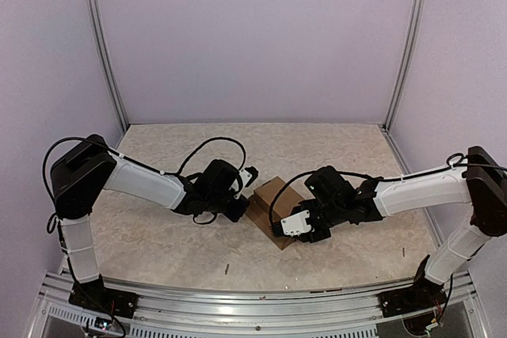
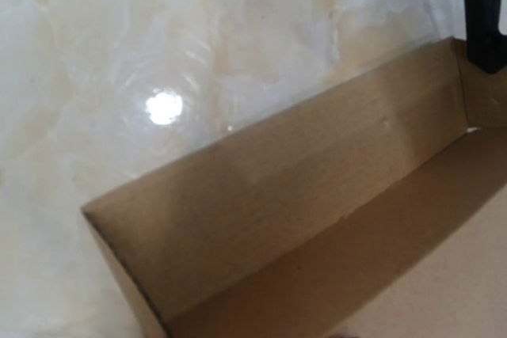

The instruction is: Fold the paper box

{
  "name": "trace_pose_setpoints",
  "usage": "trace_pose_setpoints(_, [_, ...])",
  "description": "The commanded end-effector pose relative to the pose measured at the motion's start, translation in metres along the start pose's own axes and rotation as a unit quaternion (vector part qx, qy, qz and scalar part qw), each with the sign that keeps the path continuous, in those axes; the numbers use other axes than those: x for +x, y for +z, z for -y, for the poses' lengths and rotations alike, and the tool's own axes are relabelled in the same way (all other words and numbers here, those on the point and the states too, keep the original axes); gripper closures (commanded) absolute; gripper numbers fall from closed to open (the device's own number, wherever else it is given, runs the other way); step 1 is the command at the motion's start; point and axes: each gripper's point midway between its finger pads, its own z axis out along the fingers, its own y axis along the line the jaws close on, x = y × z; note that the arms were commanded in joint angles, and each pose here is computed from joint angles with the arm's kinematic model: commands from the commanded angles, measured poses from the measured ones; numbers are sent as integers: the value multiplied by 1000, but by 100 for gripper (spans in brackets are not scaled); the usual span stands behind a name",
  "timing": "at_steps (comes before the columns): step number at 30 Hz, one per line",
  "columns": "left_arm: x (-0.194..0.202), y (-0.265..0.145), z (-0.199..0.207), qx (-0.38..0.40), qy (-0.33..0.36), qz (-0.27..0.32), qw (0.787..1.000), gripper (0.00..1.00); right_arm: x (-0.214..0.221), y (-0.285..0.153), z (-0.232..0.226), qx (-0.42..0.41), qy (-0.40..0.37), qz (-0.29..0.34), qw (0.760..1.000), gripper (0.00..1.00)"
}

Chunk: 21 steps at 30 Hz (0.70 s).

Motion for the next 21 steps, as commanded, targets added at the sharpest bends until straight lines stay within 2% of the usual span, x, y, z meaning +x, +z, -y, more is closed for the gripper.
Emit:
trace_pose_setpoints(1, [8, 2, 13, 10, 16, -14, 1000, 100, 34, 12, -52, -89, 20, -54, 994, 55])
trace_pose_setpoints(21, [7, 1, 12, 35, 5, -52, 998, 100, 34, 10, -66, -120, 6, -43, 992, 52])
